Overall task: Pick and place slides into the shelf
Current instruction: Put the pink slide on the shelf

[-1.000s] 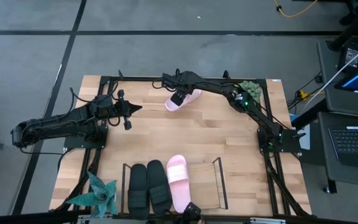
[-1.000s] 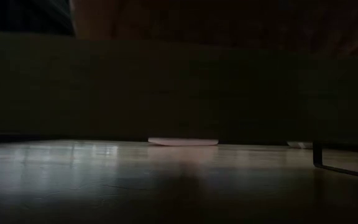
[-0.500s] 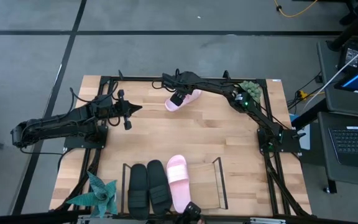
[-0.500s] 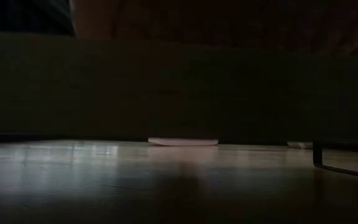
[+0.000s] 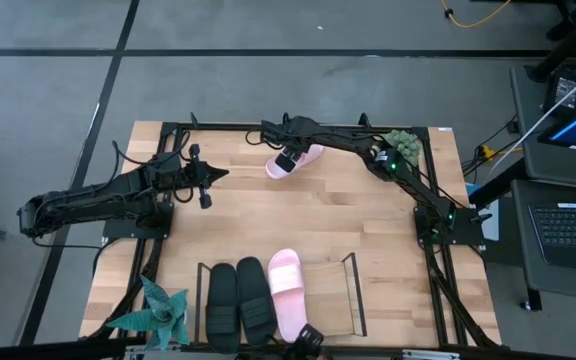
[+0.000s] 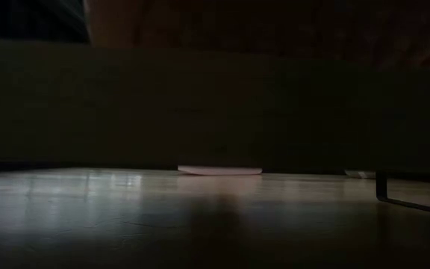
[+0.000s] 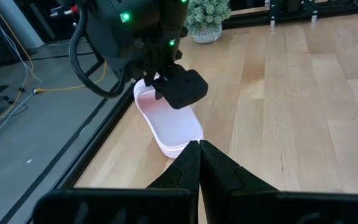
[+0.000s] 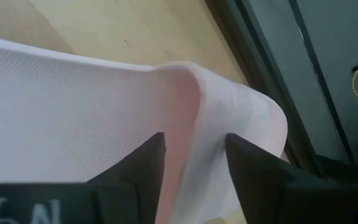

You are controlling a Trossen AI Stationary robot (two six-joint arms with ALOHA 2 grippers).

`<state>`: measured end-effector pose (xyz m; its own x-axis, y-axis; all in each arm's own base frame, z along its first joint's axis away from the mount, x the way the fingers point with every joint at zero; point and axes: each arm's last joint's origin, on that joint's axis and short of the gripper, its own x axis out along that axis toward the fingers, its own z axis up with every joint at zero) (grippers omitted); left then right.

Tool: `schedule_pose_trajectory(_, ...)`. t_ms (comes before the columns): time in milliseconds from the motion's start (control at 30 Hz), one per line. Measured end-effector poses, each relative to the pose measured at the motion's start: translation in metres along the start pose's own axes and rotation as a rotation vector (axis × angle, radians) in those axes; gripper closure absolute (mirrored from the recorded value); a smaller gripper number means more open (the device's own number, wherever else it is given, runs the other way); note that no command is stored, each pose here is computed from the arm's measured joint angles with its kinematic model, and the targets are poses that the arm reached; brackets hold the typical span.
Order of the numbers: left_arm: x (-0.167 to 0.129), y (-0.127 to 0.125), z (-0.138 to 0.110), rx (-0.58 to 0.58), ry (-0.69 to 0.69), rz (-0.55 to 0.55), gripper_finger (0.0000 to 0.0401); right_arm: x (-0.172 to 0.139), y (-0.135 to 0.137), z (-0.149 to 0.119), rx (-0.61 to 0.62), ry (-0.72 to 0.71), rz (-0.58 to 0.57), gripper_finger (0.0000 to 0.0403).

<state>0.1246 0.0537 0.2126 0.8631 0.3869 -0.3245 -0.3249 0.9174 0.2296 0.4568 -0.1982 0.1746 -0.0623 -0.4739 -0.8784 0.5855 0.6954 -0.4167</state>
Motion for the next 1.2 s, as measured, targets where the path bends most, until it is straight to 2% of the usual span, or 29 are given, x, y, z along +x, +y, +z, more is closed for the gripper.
schedule_pose_trajectory(233, 0.000, 0.000, 0.000, 0.000, 0.000, 0.000, 0.0401, 0.000, 0.000, 0.000, 0.002, 0.000, -0.001, 0.0277)
schedule_pose_trajectory(500, 0.000, 0.000, 0.000, 0.000, 0.000, 0.000, 0.0401, -0.003, 0.003, -0.001, -0.035, -0.001, 0.010, 0.0386)
schedule_pose_trajectory(767, 0.000, 0.000, 0.000, 0.000, 0.000, 0.000, 0.0401, -0.009, 0.005, 0.000, -0.028, -0.011, 0.025, 0.0390)
schedule_pose_trajectory(967, 0.000, 0.000, 0.000, -0.001, 0.001, 0.000, 0.0401, -0.034, 0.004, 0.003, -0.012, -0.053, 0.147, 0.0390)
schedule_pose_trajectory(1200, 0.000, 0.000, 0.000, -0.001, 0.001, 0.000, 0.0401, -0.060, 0.001, 0.001, -0.040, -0.099, 0.167, 0.0391)
